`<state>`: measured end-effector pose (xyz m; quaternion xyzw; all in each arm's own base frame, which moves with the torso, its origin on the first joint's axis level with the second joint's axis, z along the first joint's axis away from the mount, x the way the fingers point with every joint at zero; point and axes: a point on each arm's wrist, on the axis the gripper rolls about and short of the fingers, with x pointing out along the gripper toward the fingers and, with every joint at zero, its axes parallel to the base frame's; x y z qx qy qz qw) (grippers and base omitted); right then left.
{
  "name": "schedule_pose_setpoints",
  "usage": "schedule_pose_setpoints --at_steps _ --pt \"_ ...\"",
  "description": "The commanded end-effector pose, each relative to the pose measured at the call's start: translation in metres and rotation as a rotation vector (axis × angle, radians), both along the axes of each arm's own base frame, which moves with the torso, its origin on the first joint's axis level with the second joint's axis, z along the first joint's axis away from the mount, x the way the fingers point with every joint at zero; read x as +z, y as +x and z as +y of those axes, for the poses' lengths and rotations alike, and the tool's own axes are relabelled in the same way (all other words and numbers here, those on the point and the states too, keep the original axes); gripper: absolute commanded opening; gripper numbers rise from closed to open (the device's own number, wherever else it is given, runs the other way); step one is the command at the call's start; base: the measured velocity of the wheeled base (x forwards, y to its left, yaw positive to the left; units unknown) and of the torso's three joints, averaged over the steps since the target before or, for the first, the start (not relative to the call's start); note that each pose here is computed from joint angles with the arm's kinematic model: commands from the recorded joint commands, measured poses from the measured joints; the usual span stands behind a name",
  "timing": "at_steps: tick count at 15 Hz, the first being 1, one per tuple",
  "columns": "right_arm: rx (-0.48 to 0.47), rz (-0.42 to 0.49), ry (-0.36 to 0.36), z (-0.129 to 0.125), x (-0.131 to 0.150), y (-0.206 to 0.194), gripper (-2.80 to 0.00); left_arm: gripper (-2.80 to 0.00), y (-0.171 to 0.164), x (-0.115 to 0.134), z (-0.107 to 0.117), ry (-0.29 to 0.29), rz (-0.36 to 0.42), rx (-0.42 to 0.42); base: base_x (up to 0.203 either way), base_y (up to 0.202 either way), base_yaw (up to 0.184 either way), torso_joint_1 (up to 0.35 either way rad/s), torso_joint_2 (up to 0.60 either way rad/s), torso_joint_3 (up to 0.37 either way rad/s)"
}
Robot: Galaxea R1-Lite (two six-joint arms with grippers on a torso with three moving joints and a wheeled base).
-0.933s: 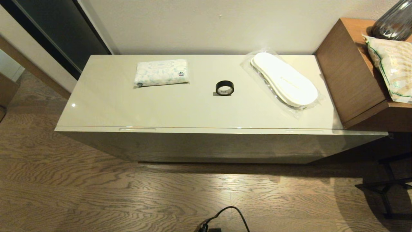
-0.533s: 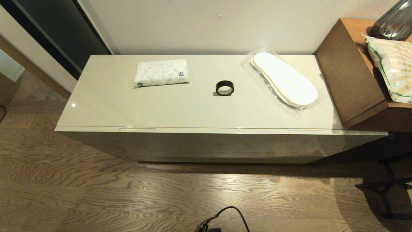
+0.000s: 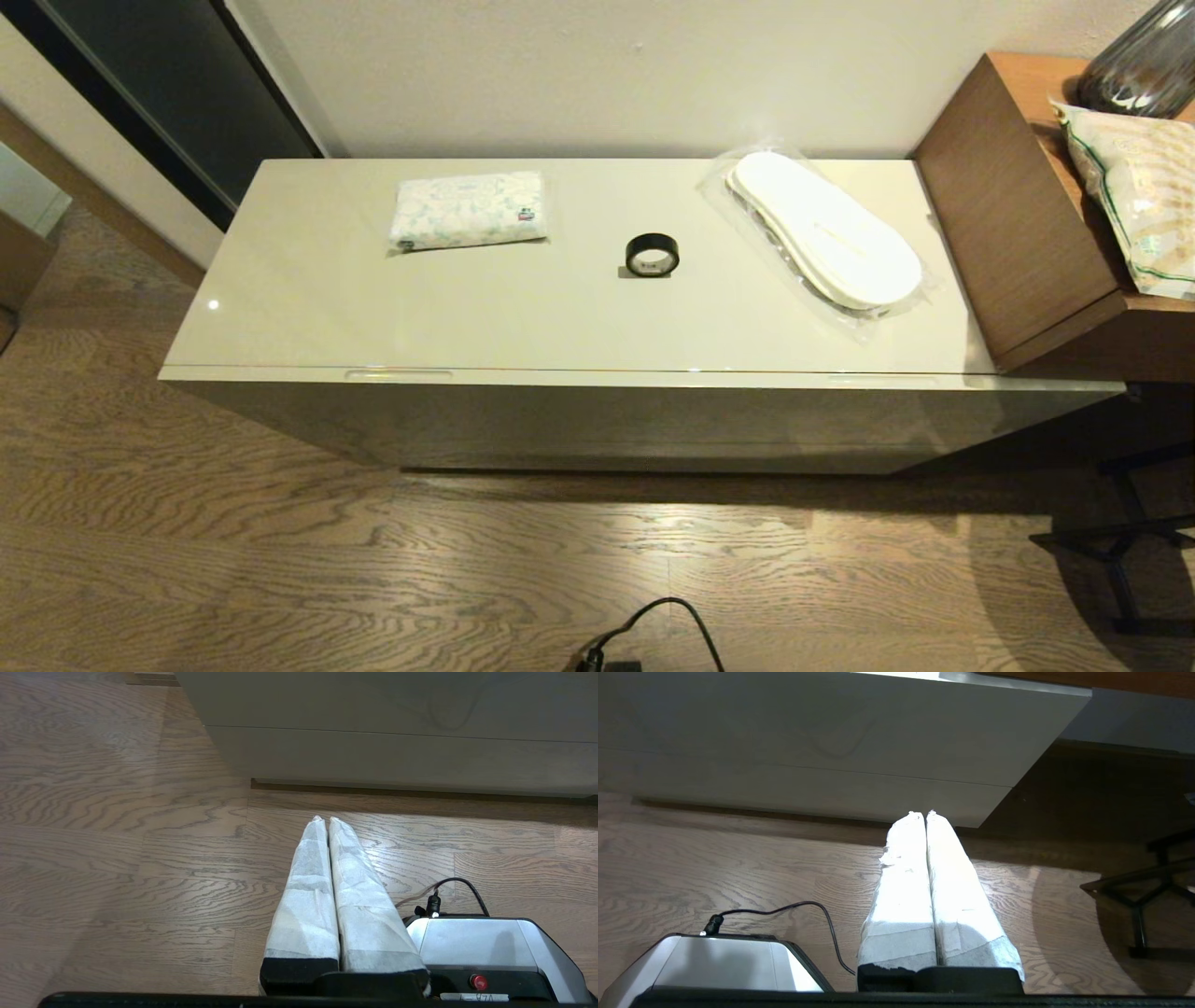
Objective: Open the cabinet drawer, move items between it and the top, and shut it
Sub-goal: Open the drawer
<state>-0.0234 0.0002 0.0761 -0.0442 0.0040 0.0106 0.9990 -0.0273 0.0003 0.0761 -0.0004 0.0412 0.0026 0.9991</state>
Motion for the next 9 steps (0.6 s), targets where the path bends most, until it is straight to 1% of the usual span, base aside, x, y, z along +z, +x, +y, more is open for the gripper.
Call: schedule_pose_setpoints --at_steps 1,3,6,7,8,9 --pt "-0.005 -0.019 -0.006 0.0 0.0 0.0 -2.8 -2.8 0.0 0.0 0.0 0.0 0.0 0.0 0.0 0.0 0.0 0.0 0.0 0.0" --pt "-0.009 -0.019 0.009 0.0 0.0 0.0 -2.8 -2.8 0.0 0.0 0.0 0.0 0.0 0.001 0.0 0.0 0.0 0.0 0.0 0.0" --pt "-0.005 -0.032 0.008 0.0 0.002 0.0 -2.8 -2.8 0.0 0.0 0.0 -0.002 0.0 0.001 0.0 0.0 0.0 0.0 0.0 0.0" --pt "-0.003 -0.056 0.004 0.0 0.01 -0.002 -2.8 -2.8 0.0 0.0 0.0 -0.001 0.0 0.0 0.0 0.0 0.0 0.0 0.0 0.0" --pt "0.0 -0.084 0.018 0.0 0.03 -0.006 -2.8 -2.8 0.0 0.0 0.0 -0.001 0.0 0.001 0.0 0.0 0.0 0.0 0.0 0.0" --pt "0.004 -0.126 0.06 0.0 0.061 -0.011 -2.8 -2.8 0.0 0.0 0.0 0.0 0.0 0.001 0.0 0.0 0.0 0.0 0.0 0.0"
